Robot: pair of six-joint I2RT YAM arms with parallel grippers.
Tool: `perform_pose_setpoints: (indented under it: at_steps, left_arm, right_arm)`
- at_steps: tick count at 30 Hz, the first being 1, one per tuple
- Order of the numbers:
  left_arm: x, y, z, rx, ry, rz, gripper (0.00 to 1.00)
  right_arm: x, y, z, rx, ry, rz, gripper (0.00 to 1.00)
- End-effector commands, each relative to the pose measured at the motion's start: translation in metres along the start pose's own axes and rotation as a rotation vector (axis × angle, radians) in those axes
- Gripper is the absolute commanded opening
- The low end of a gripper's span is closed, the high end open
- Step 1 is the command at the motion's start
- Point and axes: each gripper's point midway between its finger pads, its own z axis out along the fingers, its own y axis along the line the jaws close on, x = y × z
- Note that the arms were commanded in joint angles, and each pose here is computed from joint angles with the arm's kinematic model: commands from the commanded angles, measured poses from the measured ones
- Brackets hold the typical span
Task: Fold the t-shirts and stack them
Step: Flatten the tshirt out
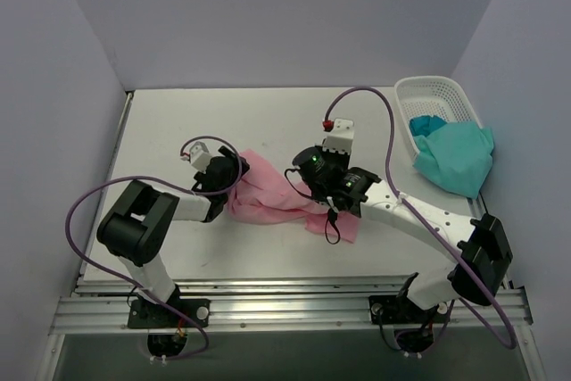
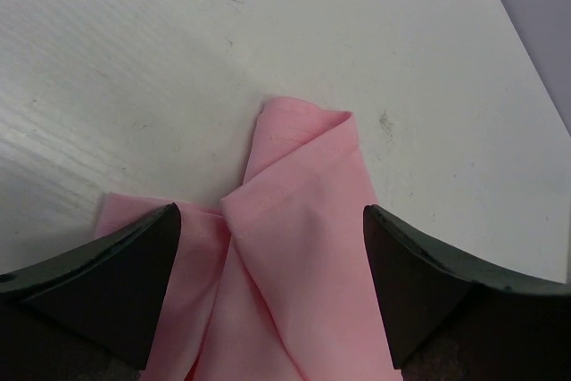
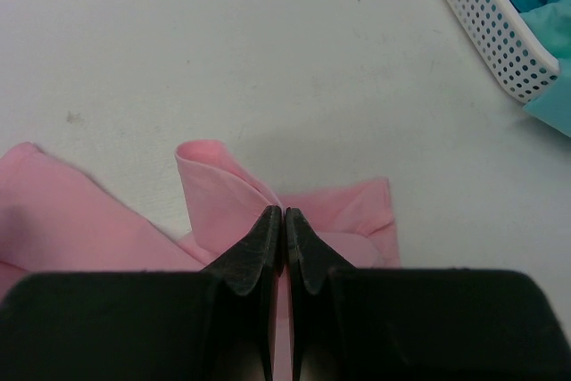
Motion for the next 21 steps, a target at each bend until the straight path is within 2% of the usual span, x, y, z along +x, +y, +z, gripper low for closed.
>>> perform_pose_setpoints:
  at_steps: [1,4,6,11,16,21]
  left_arm:
    - [-0.002,-0.016,0.008,0.047,0.002,-0.019,0.92]
    - [-0.003,-0.017,0.009,0.046,0.001,-0.019,0.91]
    - [-0.003,-0.016,0.009,0.042,-0.001,-0.011,0.82]
    - [-0.008,-0.020,0.009,0.044,-0.013,0.009,0.68]
    - [-0.010,-0.023,0.009,0.051,-0.016,0.013,0.64]
    - [-0.011,-0.027,0.010,0.058,-0.018,0.014,0.53]
  right_arm:
    - [0.001,-0.008,0.006,0.034,-0.011,-0.014,0.00]
    - [0.003,-0.010,0.009,0.037,-0.005,-0.016,0.00]
    - [0.005,-0.009,0.010,0.037,-0.002,-0.016,0.00]
    - [0.007,-0.010,0.012,0.039,0.003,-0.020,0.00]
    - [0.007,-0.010,0.012,0.037,0.004,-0.018,0.00]
    - [0.008,-0.010,0.013,0.038,0.005,-0.021,0.00]
